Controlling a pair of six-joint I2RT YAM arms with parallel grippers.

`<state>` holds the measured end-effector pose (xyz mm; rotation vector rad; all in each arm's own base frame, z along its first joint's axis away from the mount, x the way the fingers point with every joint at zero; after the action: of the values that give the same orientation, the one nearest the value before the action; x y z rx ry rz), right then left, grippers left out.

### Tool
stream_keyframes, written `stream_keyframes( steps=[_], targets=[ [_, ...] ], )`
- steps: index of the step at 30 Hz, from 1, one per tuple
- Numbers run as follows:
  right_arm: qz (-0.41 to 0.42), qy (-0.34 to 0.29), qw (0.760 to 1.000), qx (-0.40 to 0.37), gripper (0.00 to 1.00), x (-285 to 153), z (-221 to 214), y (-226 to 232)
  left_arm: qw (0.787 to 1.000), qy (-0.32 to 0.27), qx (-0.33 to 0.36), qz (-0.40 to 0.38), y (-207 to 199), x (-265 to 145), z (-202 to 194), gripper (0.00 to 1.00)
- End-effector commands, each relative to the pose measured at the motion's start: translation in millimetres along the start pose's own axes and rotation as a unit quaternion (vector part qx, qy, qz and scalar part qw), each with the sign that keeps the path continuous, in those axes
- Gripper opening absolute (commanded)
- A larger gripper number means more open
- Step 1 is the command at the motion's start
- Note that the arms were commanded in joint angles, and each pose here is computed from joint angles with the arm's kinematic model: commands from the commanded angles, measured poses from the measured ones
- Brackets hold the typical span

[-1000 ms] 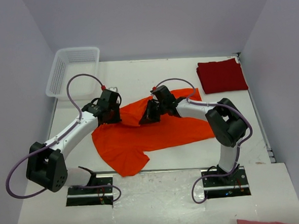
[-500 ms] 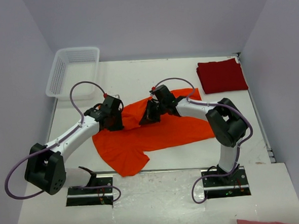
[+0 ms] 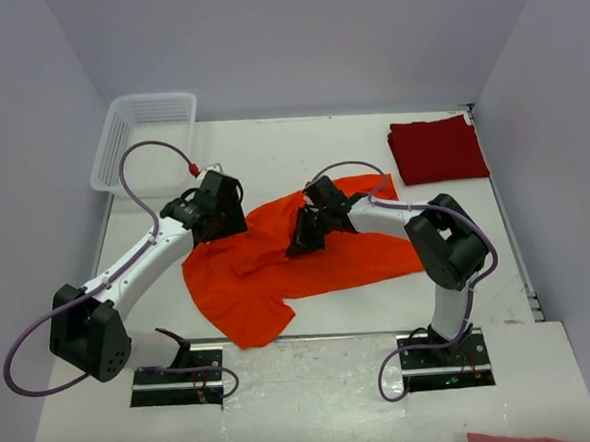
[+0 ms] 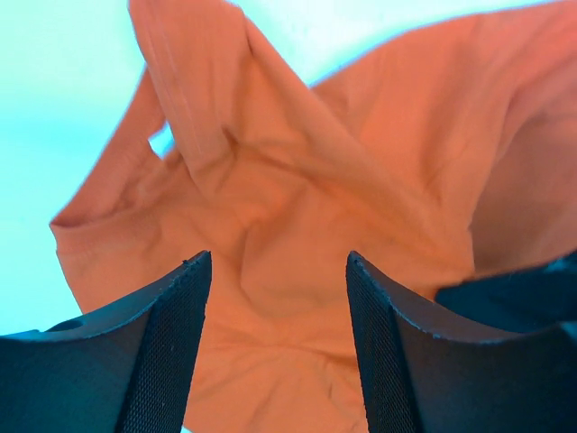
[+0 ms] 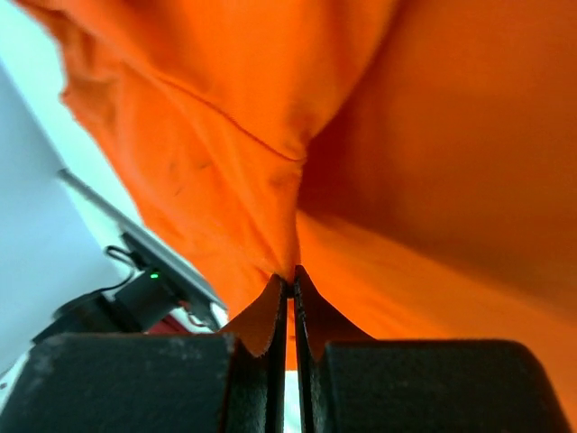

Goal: Fold and stack the t-shirts
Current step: Fold the flattened tshirt in 1/3 of the way

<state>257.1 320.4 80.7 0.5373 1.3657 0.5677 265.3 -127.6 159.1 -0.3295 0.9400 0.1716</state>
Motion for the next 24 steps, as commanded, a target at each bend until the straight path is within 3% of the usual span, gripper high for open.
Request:
stream_keyframes(
  steps=[1,6,9,10,13,15,16,17,24],
  targets=[
    [-0.058,-0.003,0.998,-0.009,0.0,-8.9,-7.8,-18.1,0.998,-0.049,-0.01,0.029,-6.0,0.8,27.8,0.63],
    [-0.09,-0.003,0.996,-0.019,0.0,-5.2,-10.3,-33.7,0.998,-0.044,-0.006,0.039,-9.2,20.1,41.5,0.6],
    [-0.087,0.002,0.996,-0.024,0.0,-0.8,-9.2,-33.4,0.998,-0.034,-0.017,0.053,-1.5,34.7,47.2,0.52],
    [-0.084,0.002,0.996,-0.023,0.0,0.5,-8.1,-32.9,0.998,-0.027,-0.014,0.056,0.6,40.4,47.2,0.46],
    [-0.071,0.003,0.997,-0.026,0.0,1.9,-8.2,-30.2,0.997,-0.017,-0.025,0.065,9.3,50.4,50.2,0.41],
    [-0.063,0.001,0.998,-0.031,0.0,1.3,-7.7,-27.8,0.997,-0.013,-0.032,0.071,16.2,57.1,50.5,0.43],
    [-0.058,0.004,0.998,-0.033,0.0,1.3,-9.2,-26.5,0.996,-0.012,-0.033,0.077,19.1,59.7,50.5,0.54],
    [-0.057,0.004,0.998,-0.033,0.0,0.6,-9.4,-26.2,0.996,-0.012,-0.039,0.084,26.3,62.3,53.1,0.57],
    [-0.048,0.003,0.998,-0.038,0.0,1.6,-9.7,-25.2,0.995,0.003,-0.06,0.076,44.3,79.2,56.1,0.57]
  ],
)
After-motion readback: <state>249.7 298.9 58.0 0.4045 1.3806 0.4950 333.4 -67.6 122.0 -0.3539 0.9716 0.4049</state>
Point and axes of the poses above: each gripper's point midway between its finger pads, its own x axis out along the fingers, its own y axis along the line the jaws close on, z = x × y, the point moved 4 cm from there along -x, back along the fingers, and after that the axes turned 7 degrees about -x, right-handed, at the moved point
